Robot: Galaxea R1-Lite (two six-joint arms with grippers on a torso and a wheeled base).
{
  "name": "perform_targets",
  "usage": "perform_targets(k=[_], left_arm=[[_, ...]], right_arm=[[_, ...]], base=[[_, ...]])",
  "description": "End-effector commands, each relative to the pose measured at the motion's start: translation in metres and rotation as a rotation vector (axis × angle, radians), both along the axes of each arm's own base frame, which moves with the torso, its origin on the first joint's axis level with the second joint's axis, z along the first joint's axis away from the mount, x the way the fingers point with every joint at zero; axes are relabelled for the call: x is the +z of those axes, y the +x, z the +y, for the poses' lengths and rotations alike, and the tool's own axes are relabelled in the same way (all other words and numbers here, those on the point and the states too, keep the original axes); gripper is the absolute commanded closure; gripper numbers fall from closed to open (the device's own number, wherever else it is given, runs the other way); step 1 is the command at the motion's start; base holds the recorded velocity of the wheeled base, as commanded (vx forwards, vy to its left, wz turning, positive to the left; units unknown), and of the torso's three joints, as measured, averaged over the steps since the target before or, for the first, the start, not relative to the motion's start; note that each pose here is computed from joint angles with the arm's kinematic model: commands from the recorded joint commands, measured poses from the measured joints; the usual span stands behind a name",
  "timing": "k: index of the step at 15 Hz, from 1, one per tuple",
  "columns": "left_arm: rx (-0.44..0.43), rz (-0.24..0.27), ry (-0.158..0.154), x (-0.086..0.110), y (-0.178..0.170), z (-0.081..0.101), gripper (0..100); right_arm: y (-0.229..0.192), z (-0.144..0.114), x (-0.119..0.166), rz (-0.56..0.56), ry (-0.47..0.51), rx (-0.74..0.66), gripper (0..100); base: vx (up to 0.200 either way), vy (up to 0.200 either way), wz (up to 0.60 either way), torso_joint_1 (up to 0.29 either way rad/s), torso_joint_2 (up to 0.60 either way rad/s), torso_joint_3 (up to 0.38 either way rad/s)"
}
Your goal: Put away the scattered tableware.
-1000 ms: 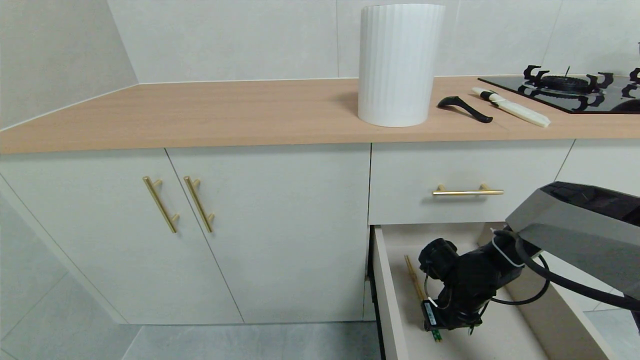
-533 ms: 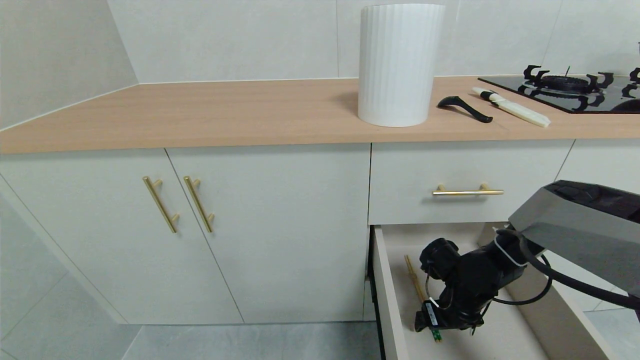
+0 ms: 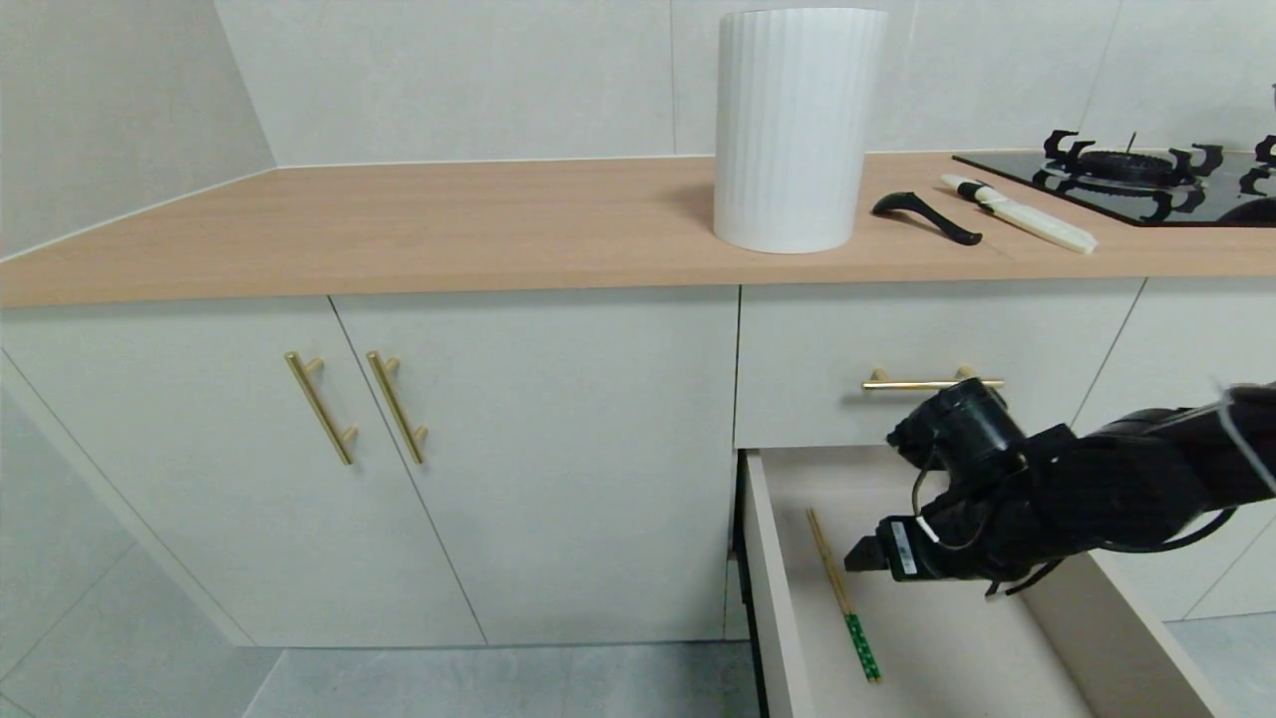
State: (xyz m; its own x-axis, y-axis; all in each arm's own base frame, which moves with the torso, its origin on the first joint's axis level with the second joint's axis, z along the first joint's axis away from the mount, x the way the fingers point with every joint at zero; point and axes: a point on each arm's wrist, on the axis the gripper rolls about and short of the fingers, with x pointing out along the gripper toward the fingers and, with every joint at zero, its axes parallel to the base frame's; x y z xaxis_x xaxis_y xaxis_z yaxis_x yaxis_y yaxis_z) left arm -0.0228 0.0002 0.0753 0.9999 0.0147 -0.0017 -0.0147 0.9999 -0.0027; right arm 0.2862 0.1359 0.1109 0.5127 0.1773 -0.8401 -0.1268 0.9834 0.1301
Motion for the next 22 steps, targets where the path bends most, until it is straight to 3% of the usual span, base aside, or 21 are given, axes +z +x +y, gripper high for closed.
perform_targets(k=[1, 8, 14, 22], left_arm=[[0.001, 0.0, 0.0, 0.0, 0.0, 0.0, 0], [0.001, 0.001, 0.0, 0.0, 0.0, 0.0, 0], [0.001, 0.0, 0.0, 0.0, 0.0, 0.0, 0], [0.001, 0.0, 0.0, 0.0, 0.0, 0.0, 0]], right_arm=[[-0.037, -0.022, 0.073, -0.233, 0.07, -0.025, 0], [-0.073, -0.055, 0.12, -0.439, 0.042, -0.01, 0], [-0.072, -0.057, 0.119, -0.438, 0.035, -0.02, 0], [-0.072, -0.057, 0.12, -0.444, 0.026, -0.031, 0]], base=[[0.0, 0.0, 0.0, 0.0, 0.0, 0.0], [0.0, 0.0, 0.0, 0.0, 0.0, 0.0], [0.0, 0.0, 0.0, 0.004, -0.01, -0.004], [0.0, 0.0, 0.0, 0.104, -0.38, -0.283]])
